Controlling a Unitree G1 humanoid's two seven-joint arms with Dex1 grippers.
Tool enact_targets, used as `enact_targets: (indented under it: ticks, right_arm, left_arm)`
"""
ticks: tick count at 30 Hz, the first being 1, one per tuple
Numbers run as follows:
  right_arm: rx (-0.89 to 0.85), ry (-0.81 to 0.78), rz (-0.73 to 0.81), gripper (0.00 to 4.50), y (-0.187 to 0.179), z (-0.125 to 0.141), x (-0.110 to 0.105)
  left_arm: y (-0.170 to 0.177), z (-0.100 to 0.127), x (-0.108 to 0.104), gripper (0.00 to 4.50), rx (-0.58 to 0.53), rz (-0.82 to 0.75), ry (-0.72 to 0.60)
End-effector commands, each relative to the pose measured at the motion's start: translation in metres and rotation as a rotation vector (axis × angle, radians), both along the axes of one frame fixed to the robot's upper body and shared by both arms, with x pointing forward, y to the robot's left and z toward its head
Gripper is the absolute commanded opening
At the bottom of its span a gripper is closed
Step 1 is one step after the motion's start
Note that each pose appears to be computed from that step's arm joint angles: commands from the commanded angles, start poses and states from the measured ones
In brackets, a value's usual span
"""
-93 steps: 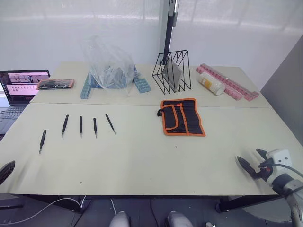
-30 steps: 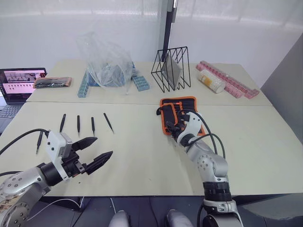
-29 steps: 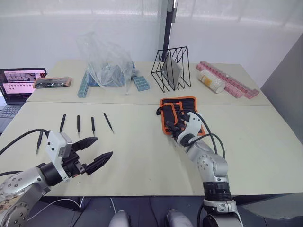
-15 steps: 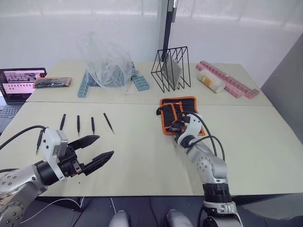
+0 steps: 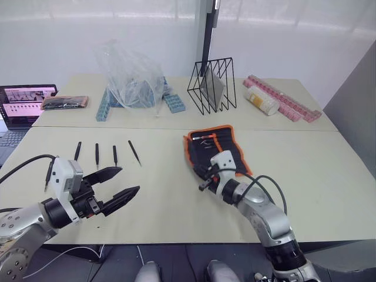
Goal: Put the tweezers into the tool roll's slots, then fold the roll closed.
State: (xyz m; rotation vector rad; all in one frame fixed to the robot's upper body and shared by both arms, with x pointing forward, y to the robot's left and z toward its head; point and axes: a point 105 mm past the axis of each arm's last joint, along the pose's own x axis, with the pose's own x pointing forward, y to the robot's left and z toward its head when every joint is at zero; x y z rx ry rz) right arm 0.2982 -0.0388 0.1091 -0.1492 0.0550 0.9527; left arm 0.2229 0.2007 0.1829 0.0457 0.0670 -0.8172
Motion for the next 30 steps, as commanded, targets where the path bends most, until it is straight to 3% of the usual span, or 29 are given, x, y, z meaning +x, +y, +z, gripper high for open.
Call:
enact_targets:
  ticks: [1, 7, 14, 22, 26, 30]
  right_arm:
    - [-0.071, -0.124, 0.240, 0.02, 0.013, 0.008, -0.033]
    - [-0.213, -0.120, 0.418, 0.02, 0.002, -0.012, -0.056]
    - [-0.272, -0.132, 0.499, 0.02, 0.002, -0.016, -0.061]
    - [-0.292, -0.091, 0.548, 0.02, 0.005, -0.020, -0.067]
    - [-0.307, -0.092, 0.548, 0.02, 0.005, -0.020, -0.063]
    - [-0.320, -0.089, 0.546, 0.00, 0.003, -0.022, -0.062]
  left_arm:
    - [0.001, 0.004, 0.001, 4.50, 0.025, -0.022, -0.022]
    - [0.000, 0.000, 0.004, 4.50, 0.039, -0.060, -0.004]
    - [-0.009, -0.002, 0.013, 4.50, 0.059, -0.118, 0.006]
    - [-0.038, -0.014, 0.045, 4.50, 0.133, -0.233, 0.017]
    - [-0.059, -0.019, 0.059, 4.50, 0.115, -0.310, 0.030]
    - [-0.071, -0.028, 0.073, 3.29, 0.117, -0.373, 0.046]
